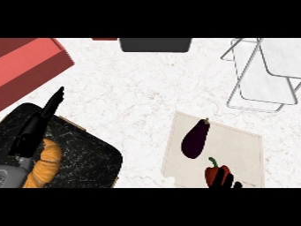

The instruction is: Pick the bell pepper from the placemat and place it in the tiered shelf

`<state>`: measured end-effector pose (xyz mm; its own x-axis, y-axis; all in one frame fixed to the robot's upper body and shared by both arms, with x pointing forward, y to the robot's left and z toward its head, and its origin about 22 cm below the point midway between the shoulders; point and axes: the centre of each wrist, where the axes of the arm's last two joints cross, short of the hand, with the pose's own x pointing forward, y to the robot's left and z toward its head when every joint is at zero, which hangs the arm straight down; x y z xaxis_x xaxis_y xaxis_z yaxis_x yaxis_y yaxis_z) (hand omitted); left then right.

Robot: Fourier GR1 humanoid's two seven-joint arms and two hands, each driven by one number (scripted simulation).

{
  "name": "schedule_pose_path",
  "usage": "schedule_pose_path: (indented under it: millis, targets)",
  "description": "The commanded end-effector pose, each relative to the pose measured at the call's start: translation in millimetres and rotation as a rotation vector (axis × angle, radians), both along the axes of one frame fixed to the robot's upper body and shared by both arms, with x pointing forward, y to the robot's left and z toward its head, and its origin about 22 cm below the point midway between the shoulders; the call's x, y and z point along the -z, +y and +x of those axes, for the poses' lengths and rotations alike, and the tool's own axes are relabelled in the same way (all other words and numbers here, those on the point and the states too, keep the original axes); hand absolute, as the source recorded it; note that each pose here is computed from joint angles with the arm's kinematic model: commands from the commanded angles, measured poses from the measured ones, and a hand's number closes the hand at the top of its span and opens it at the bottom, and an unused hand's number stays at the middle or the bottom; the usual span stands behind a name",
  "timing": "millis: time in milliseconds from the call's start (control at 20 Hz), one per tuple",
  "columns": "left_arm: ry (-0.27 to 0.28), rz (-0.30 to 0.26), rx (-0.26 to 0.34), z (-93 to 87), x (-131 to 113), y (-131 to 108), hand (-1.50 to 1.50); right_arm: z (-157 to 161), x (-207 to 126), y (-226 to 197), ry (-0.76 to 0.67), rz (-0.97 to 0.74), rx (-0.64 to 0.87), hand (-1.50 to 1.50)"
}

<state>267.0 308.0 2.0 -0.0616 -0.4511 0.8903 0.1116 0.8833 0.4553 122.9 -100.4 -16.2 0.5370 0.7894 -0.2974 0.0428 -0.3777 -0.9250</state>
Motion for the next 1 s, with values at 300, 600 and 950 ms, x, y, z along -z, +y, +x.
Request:
schedule_pose_path:
  millis: [300, 600, 950]
  targets:
    - [-0.03, -0.004, 0.045, 12.2, -11, -15, 0.0, 43, -31, 10, 0.118, 0.359, -0.143, 1.5]
    - [-0.021, -0.003, 0.077, 11.0, -9, -15, 0.0, 64, -68, 0, 0.141, 0.53, -0.274, 1.5]
    - [-0.016, -0.009, 0.07, 17.3, -9, -23, 0.0, 138, -147, 8, -0.205, 0.584, -0.407, 1.5]
